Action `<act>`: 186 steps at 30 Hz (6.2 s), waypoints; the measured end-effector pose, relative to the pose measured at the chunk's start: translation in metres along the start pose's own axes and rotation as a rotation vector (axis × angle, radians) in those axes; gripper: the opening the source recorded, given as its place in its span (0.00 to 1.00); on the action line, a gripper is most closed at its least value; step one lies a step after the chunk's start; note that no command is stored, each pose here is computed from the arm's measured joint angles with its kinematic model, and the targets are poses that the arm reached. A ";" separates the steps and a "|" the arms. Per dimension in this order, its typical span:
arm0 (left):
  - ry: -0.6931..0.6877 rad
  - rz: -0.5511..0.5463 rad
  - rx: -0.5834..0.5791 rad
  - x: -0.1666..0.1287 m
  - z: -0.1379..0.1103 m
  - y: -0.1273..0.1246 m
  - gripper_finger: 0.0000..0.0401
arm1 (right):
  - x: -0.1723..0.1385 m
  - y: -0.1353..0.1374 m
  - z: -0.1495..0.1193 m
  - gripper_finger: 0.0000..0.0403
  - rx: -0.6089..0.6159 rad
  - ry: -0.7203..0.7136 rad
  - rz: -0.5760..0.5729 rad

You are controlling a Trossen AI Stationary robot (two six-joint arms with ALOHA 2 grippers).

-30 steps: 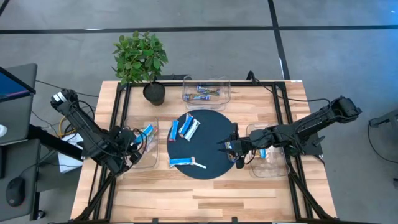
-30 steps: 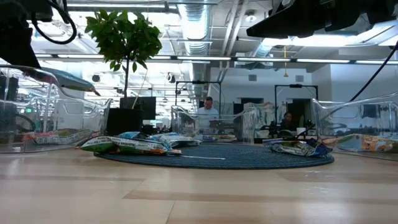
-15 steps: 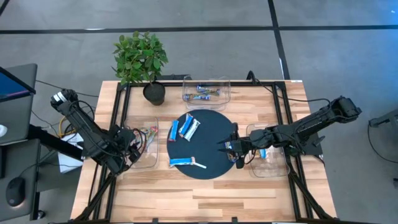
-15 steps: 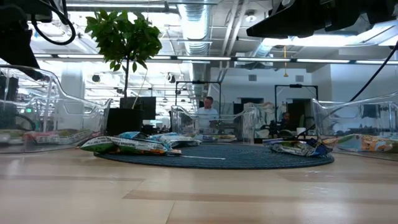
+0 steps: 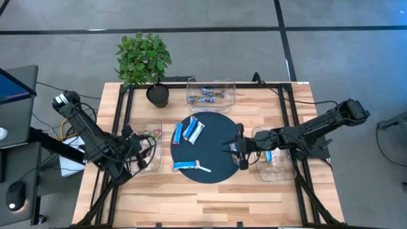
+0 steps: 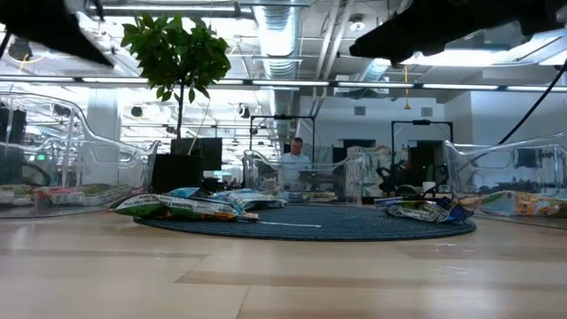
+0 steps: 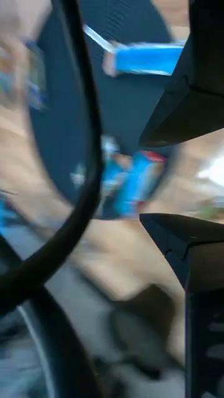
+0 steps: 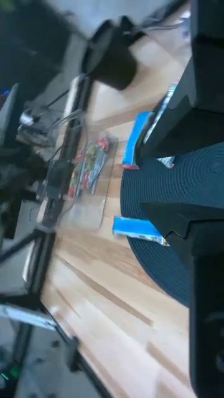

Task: Pick and place Granola Bars by type
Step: Put the top right orange granola bar into the right transparent bin

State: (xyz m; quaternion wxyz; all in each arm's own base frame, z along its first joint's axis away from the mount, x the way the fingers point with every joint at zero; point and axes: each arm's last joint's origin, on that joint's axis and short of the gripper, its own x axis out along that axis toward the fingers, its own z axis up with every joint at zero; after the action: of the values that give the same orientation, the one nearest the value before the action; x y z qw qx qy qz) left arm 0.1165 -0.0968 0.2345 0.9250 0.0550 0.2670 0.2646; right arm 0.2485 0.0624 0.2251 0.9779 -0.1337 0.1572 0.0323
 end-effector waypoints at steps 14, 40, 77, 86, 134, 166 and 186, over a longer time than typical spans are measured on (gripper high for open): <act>-0.268 0.079 0.472 -0.003 -0.021 -0.040 0.44 | 0.026 -0.021 -0.024 0.29 0.452 0.110 -0.250; -0.214 0.071 0.568 0.000 -0.033 -0.042 0.44 | 0.086 -0.005 -0.025 0.29 0.802 0.859 -0.607; -0.206 0.083 0.573 0.002 -0.033 -0.041 0.44 | 0.185 -0.049 -0.036 0.29 -0.104 0.508 -0.034; -0.207 0.082 0.564 0.002 -0.033 -0.041 0.44 | 0.198 -0.060 -0.029 0.40 -0.119 0.523 -0.034; -0.208 0.085 0.564 0.002 -0.033 -0.040 0.44 | 0.199 -0.077 -0.060 0.49 0.045 0.657 0.015; -0.207 0.084 0.564 0.002 -0.033 -0.040 0.44 | 0.200 -0.052 -0.049 0.06 -0.099 0.648 -0.061; -0.198 0.079 0.565 0.002 -0.033 -0.040 0.44 | 0.202 -0.040 0.003 0.00 -0.196 0.646 -0.142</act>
State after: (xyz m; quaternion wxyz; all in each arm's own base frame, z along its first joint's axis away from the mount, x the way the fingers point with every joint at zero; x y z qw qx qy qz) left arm 0.1191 -0.1314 0.1957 0.8836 0.3462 0.2364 0.2088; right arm 0.4451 0.0289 0.1742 0.8599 -0.2410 0.4453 -0.0650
